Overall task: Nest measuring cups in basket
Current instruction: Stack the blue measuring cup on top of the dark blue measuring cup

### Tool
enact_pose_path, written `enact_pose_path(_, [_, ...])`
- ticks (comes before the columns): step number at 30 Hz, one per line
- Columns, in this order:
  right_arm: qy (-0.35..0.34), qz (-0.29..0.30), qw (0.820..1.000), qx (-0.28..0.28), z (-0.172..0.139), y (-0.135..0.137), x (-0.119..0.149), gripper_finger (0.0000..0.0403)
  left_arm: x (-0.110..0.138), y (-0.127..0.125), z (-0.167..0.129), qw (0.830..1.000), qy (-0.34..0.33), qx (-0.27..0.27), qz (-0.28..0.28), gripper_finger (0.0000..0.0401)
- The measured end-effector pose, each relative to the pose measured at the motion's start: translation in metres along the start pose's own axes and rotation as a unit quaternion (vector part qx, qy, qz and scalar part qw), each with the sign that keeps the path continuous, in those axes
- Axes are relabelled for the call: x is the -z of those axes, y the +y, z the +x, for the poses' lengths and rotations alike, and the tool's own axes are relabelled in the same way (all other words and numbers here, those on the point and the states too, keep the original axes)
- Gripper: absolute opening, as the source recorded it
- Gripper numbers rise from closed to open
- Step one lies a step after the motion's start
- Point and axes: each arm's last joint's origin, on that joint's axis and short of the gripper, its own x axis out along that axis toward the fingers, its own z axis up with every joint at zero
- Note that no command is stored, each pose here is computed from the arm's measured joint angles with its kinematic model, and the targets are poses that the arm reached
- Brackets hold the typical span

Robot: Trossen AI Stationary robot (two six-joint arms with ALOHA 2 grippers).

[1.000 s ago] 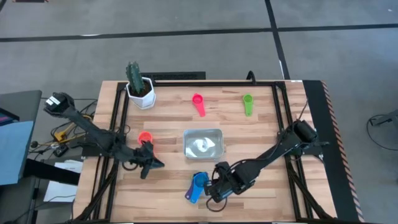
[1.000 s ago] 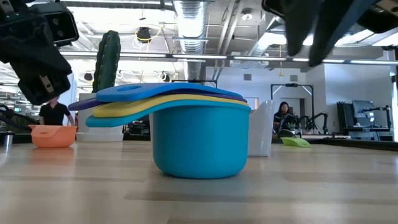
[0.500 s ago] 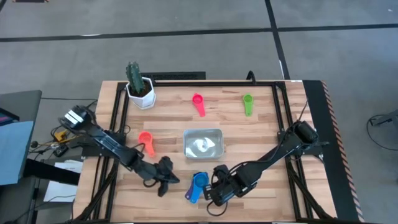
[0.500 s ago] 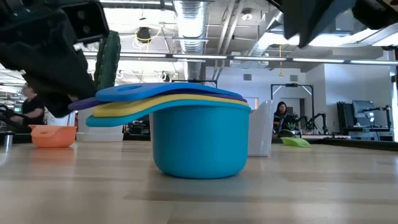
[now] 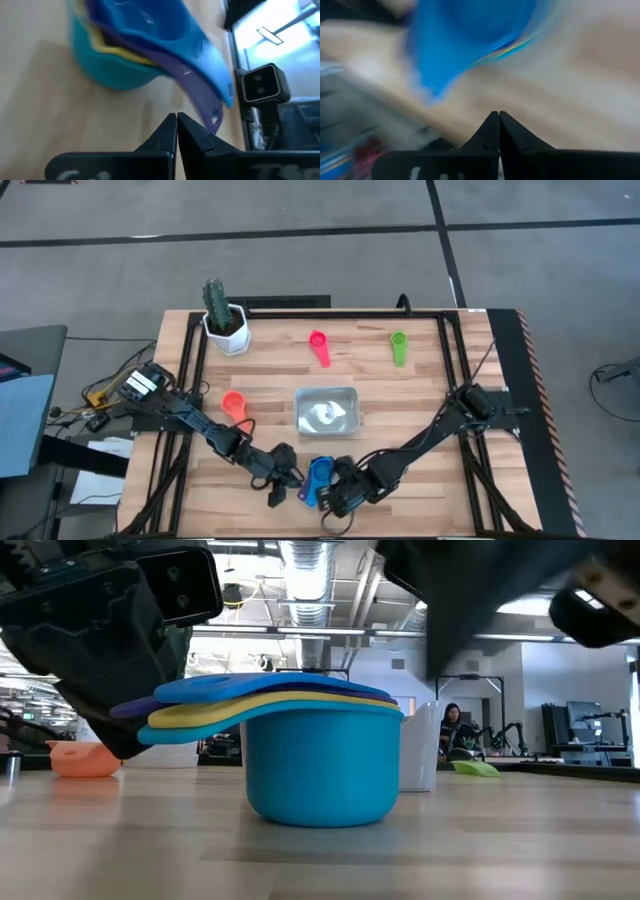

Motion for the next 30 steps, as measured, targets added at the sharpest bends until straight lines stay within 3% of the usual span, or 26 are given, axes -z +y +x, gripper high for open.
enact_pose_path(30, [0.0, -0.054, 0.998, -0.03, 0.009, 0.013, -0.028, 0.0016, -0.018, -0.004, 0.009, 1.0, -0.007, 0.018, 0.018, 0.0])
